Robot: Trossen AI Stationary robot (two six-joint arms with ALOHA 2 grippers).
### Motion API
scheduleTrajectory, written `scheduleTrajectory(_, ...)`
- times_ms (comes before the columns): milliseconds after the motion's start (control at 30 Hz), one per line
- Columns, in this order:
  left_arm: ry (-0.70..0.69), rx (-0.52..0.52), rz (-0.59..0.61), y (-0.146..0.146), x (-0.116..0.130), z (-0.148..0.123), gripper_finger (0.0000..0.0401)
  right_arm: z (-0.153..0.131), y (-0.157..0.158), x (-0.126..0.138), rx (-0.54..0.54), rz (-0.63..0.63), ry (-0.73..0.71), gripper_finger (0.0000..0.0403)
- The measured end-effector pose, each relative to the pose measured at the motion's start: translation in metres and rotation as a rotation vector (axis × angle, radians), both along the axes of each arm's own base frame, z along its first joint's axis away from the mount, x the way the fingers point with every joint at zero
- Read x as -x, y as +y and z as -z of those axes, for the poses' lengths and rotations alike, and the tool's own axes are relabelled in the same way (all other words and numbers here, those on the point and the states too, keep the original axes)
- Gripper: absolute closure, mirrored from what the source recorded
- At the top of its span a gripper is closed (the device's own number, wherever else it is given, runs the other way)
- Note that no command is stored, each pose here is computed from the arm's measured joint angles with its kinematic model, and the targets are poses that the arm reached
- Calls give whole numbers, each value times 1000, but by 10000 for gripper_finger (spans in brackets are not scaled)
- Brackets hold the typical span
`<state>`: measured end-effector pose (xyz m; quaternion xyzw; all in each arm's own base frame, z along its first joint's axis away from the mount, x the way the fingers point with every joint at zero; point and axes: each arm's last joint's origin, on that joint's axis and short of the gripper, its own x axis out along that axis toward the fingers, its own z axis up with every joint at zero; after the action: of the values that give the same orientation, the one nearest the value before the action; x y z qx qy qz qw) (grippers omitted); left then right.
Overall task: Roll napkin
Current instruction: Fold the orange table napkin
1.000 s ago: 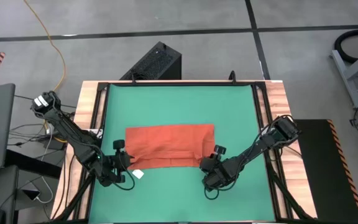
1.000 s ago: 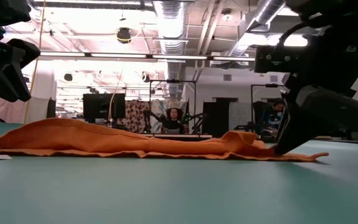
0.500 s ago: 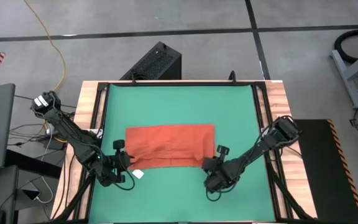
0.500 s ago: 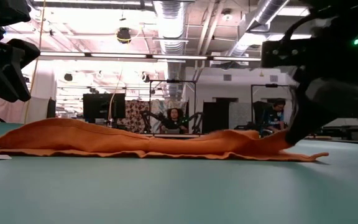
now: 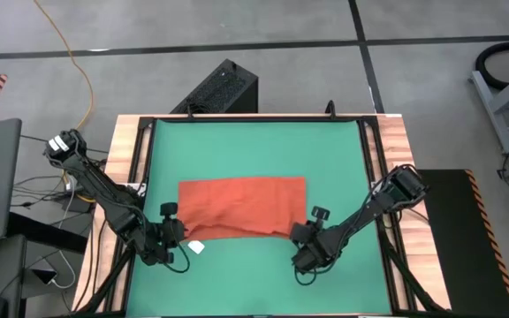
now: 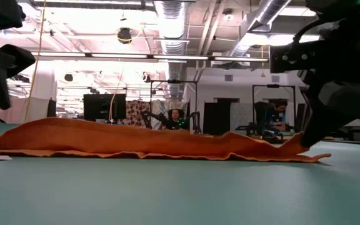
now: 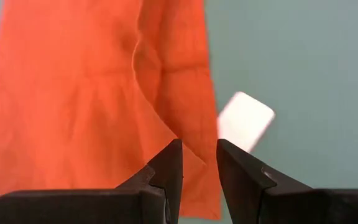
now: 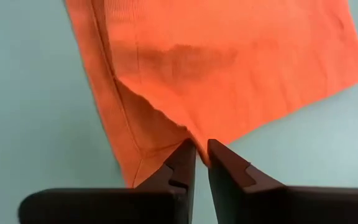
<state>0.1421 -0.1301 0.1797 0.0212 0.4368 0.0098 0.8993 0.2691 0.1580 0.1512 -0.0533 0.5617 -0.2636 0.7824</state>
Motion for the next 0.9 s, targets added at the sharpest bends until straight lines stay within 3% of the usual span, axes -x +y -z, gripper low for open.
scheduleTrajectory(233, -82, 33, -118, 0, -3, -2, 312, 0, 1, -1, -11, 6, -15, 311)
scheduleTrajectory(567, -73, 80, -120, -12, -5, 6, 312, 0, 2, -1, -15, 16, -23, 248)
scheduleTrajectory(900, 16, -32, -227, -24, -9, 44, 312, 1, 4, -4, -36, 19, -56, 238)
